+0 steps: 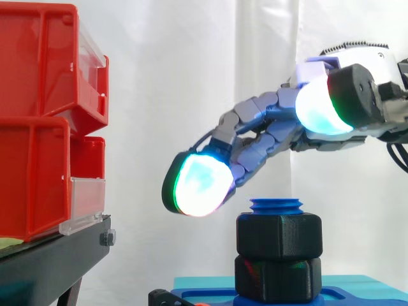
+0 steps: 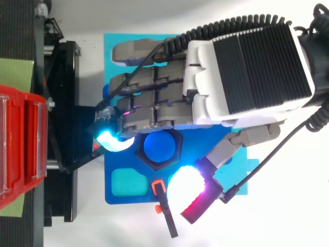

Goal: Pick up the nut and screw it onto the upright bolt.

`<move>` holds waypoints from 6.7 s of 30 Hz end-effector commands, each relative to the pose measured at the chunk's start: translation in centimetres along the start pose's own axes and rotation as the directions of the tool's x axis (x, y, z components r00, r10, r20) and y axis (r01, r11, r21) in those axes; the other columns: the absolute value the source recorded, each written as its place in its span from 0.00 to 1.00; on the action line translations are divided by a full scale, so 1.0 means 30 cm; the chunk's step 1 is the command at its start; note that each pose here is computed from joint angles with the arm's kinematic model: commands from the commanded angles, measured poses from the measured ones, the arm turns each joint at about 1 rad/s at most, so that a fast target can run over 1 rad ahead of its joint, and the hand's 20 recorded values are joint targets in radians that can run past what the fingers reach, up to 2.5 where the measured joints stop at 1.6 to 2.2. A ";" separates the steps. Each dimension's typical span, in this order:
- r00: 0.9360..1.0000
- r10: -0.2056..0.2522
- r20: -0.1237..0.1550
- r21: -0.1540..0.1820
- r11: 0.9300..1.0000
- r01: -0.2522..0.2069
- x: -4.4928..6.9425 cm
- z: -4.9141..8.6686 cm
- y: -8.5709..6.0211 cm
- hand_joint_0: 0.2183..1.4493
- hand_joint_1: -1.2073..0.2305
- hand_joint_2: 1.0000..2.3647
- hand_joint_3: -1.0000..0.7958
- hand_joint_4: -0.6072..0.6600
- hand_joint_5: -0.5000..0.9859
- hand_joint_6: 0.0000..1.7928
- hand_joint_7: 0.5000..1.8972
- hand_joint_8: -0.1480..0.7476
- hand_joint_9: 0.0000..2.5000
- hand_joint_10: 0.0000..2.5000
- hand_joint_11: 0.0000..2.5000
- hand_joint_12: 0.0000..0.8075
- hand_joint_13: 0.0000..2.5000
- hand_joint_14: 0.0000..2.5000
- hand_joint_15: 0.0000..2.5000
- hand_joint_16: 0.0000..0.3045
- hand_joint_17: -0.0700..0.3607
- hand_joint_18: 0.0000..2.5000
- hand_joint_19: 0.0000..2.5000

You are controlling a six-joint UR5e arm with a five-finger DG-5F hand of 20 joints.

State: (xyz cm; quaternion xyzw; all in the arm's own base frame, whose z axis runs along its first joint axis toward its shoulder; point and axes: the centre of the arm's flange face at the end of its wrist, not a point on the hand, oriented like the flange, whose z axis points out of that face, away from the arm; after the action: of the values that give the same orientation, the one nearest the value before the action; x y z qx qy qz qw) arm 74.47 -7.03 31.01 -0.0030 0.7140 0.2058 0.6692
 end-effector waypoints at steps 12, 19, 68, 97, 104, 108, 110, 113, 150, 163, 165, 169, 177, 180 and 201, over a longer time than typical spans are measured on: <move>1.000 0.003 -0.005 -0.003 1.000 -0.003 0.039 -0.006 0.000 0.21 0.71 0.00 0.28 0.55 0.22 0.28 0.08 0.40 0.22 0.00 0.00 0.38 0.16 0.00 0.00 0.11 0.34 0.02 0.00; 1.000 0.005 -0.009 0.000 1.000 -0.005 0.039 -0.011 -0.006 0.22 0.71 0.00 0.28 0.58 0.24 0.28 0.11 0.41 0.23 0.00 0.00 0.38 0.16 0.00 0.00 0.11 0.34 0.02 0.00; 0.997 -0.057 0.043 -0.028 0.998 0.058 -0.148 -0.046 -0.108 0.22 0.72 0.00 0.28 0.65 0.27 0.28 0.16 0.43 0.28 0.00 0.00 0.38 0.20 0.00 0.00 0.11 0.34 0.06 0.00; 0.999 -0.035 -0.015 0.006 0.999 0.036 -0.013 0.021 0.038 0.21 0.77 0.00 0.28 0.62 0.23 0.28 0.09 0.41 0.20 0.00 0.00 0.41 0.13 0.00 0.00 0.12 0.35 0.00 0.00; 0.999 -0.026 -0.043 0.024 0.999 0.027 0.003 0.000 0.014 0.22 0.77 0.00 0.28 0.64 0.24 0.28 0.14 0.43 0.20 0.00 0.00 0.41 0.13 0.00 0.00 0.12 0.35 0.00 0.00; 0.999 -0.015 -0.046 0.046 0.999 0.018 0.001 -0.009 -0.004 0.22 0.77 0.00 0.28 0.64 0.24 0.28 0.15 0.43 0.20 0.00 0.00 0.41 0.13 0.00 0.00 0.12 0.35 0.00 0.00; 0.999 -0.009 -0.044 0.064 0.998 0.011 -0.001 -0.012 -0.012 0.22 0.77 0.00 0.28 0.65 0.25 0.28 0.17 0.43 0.20 0.00 0.00 0.41 0.13 0.00 0.00 0.12 0.35 0.00 0.00; 0.999 -0.009 -0.042 0.071 0.997 0.012 -0.002 -0.014 -0.018 0.22 0.77 0.00 0.28 0.66 0.25 0.28 0.20 0.43 0.20 0.00 0.00 0.41 0.14 0.00 0.00 0.12 0.35 0.00 0.00; 0.998 0.006 -0.056 0.101 0.995 -0.001 -0.018 -0.055 -0.084 0.25 0.69 0.00 0.28 0.62 0.30 0.41 0.50 0.47 0.32 0.00 0.00 0.36 0.21 0.00 0.00 0.09 0.30 0.05 0.00; 1.000 -0.001 -0.027 0.080 0.997 0.004 -0.091 -0.065 -0.119 0.25 0.69 0.00 0.28 0.66 0.30 0.28 0.62 0.47 0.30 0.00 0.00 0.37 0.20 0.00 0.00 0.09 0.31 0.05 0.00; 1.000 -0.008 -0.015 0.065 0.998 0.009 -0.137 -0.061 -0.117 0.24 0.69 0.00 0.28 0.67 0.29 0.28 0.55 0.46 0.29 0.00 0.00 0.37 0.20 0.00 0.00 0.09 0.31 0.05 0.00; 1.000 -0.009 -0.025 0.066 0.998 0.010 -0.141 -0.064 -0.118 0.24 0.70 0.00 0.28 0.70 0.26 0.28 0.33 0.45 0.27 0.00 0.00 0.38 0.19 0.00 0.00 0.10 0.32 0.04 0.00; 1.000 -0.011 -0.016 0.056 0.998 0.012 -0.072 -0.030 -0.068 0.23 0.72 0.00 0.28 0.66 0.25 0.28 0.20 0.44 0.26 0.00 0.00 0.39 0.18 0.00 0.00 0.11 0.33 0.03 0.00; 1.000 -0.003 -0.007 0.050 0.999 0.003 -0.035 -0.015 -0.043 0.23 0.72 0.00 0.28 0.66 0.25 0.28 0.19 0.44 0.26 0.00 0.00 0.39 0.17 0.00 0.00 0.11 0.33 0.03 0.00; 0.999 -0.004 0.039 0.048 0.999 0.002 -0.015 0.057 0.071 0.24 0.73 0.00 0.28 0.66 0.25 0.28 0.21 0.44 0.25 0.00 0.00 0.39 0.17 0.00 0.00 0.11 0.33 0.03 0.00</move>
State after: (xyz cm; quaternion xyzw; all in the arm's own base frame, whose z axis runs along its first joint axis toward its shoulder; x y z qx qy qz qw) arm 75.56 -4.79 32.06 0.0169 0.7052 0.1879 0.6834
